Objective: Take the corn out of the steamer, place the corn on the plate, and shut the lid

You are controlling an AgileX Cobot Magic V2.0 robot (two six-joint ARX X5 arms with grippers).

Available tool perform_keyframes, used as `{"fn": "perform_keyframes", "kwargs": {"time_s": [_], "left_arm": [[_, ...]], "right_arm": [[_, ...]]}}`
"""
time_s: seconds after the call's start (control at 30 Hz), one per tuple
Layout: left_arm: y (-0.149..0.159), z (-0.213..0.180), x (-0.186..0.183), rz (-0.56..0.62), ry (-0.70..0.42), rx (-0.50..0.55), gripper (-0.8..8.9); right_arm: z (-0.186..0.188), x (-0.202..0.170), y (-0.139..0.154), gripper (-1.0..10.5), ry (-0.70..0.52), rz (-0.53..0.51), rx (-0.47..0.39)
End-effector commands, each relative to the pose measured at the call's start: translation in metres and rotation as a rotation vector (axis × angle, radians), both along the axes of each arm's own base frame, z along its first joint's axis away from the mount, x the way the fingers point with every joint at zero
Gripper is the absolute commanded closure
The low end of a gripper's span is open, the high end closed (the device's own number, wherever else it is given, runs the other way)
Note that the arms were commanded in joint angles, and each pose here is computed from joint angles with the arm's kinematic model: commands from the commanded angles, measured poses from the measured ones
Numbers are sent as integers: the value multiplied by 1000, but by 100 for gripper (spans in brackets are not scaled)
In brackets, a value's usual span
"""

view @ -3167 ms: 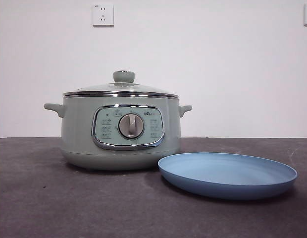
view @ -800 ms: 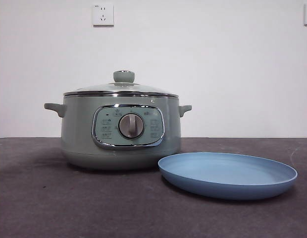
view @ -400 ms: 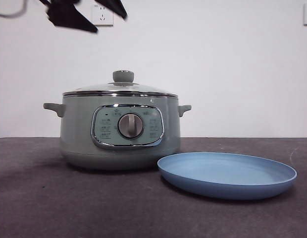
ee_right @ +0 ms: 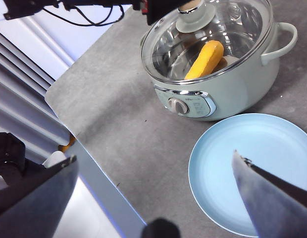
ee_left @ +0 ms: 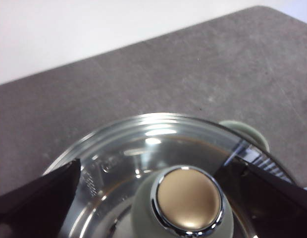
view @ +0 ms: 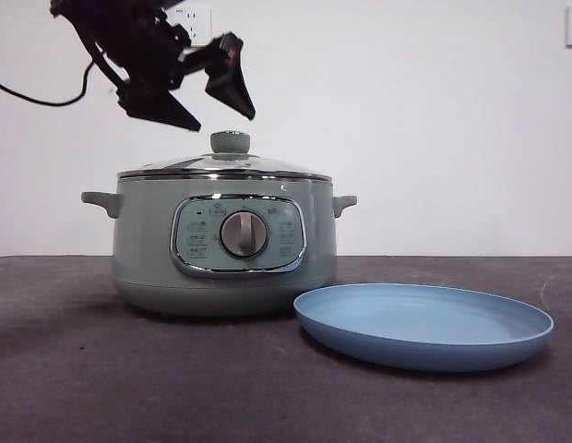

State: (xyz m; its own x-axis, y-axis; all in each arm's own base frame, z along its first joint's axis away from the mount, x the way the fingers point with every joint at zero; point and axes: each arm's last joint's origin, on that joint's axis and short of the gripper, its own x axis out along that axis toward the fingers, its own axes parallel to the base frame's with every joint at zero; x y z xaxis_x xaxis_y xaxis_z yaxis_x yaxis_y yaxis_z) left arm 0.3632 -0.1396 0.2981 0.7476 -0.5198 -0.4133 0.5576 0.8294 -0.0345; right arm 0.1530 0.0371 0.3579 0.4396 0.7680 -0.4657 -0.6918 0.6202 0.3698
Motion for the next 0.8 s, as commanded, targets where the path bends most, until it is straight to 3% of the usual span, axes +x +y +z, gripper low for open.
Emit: {"fn": "perform_keyframes", "kwargs": {"time_s": [0.03,0.3,0.4,0.63,0.8], "left_arm": [[-7,-11,4,-18,17,18,290],[-21,-27,5,-20,62,55,293],[-22,-27,4,-8,63,63,392],[-23,-30,3,-15,91,68,735],[-23,-31,1,-18,113,76,792]], "right_arm": [[1,1,0,407,-9,-15,-15],[0,1,-1,407,-11,-34,-32],[0,1,-1,407,-11,-34,-32],[0,1,-1,407,-14,-32,-33],[0,2,-1,408,-16,-32,-34]]}}
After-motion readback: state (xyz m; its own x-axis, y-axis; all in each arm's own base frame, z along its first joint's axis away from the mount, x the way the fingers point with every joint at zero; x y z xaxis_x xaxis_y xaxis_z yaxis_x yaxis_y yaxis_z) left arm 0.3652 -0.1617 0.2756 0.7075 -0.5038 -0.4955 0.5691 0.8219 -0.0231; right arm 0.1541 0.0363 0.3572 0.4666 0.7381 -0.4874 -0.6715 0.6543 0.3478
